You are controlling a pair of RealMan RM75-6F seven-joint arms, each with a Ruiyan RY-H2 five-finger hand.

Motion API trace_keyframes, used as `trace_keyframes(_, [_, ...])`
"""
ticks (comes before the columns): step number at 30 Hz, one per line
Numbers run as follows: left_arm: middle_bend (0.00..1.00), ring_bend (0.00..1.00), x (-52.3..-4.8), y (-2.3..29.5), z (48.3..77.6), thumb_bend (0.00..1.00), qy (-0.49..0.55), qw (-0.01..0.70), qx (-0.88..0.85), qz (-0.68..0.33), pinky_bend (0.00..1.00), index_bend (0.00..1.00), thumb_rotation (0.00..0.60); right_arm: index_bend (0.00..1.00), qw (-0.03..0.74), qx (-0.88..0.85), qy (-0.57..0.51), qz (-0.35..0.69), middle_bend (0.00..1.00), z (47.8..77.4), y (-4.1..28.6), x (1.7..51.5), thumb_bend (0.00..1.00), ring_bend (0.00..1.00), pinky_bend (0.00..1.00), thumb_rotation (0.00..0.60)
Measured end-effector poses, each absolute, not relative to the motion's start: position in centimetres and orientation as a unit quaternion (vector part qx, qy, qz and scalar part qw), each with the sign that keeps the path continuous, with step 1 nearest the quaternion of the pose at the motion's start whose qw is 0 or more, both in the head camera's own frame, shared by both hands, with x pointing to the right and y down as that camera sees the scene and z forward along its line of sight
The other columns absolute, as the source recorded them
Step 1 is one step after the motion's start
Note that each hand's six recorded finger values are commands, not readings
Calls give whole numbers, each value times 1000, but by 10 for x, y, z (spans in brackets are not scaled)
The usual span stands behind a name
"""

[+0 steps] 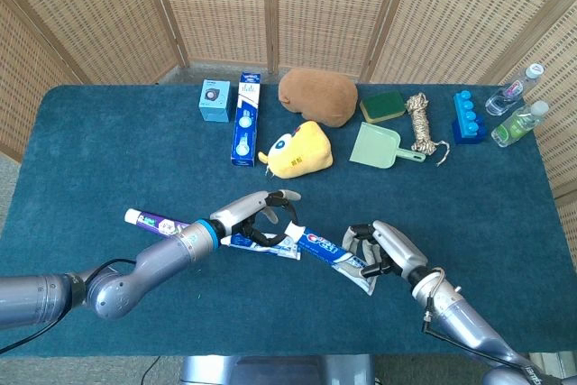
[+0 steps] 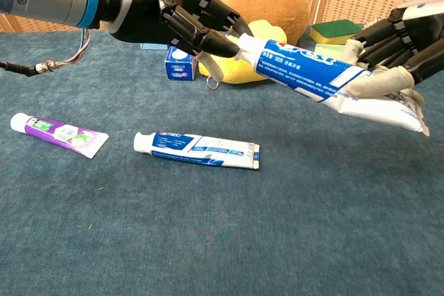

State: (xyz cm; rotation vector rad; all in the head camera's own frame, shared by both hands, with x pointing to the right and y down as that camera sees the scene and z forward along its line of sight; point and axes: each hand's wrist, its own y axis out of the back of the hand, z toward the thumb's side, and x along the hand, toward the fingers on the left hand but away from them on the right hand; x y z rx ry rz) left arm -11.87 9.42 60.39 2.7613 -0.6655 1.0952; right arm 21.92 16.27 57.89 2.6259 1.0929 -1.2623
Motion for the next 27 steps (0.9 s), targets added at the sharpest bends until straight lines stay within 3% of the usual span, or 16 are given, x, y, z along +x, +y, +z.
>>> trace_keyframes(27, [135, 88, -124, 90, 603, 406, -257, -4, 891, 374, 308, 559, 600, 980, -39, 776, 412, -477, 787, 585, 142, 236, 495, 751, 752, 600])
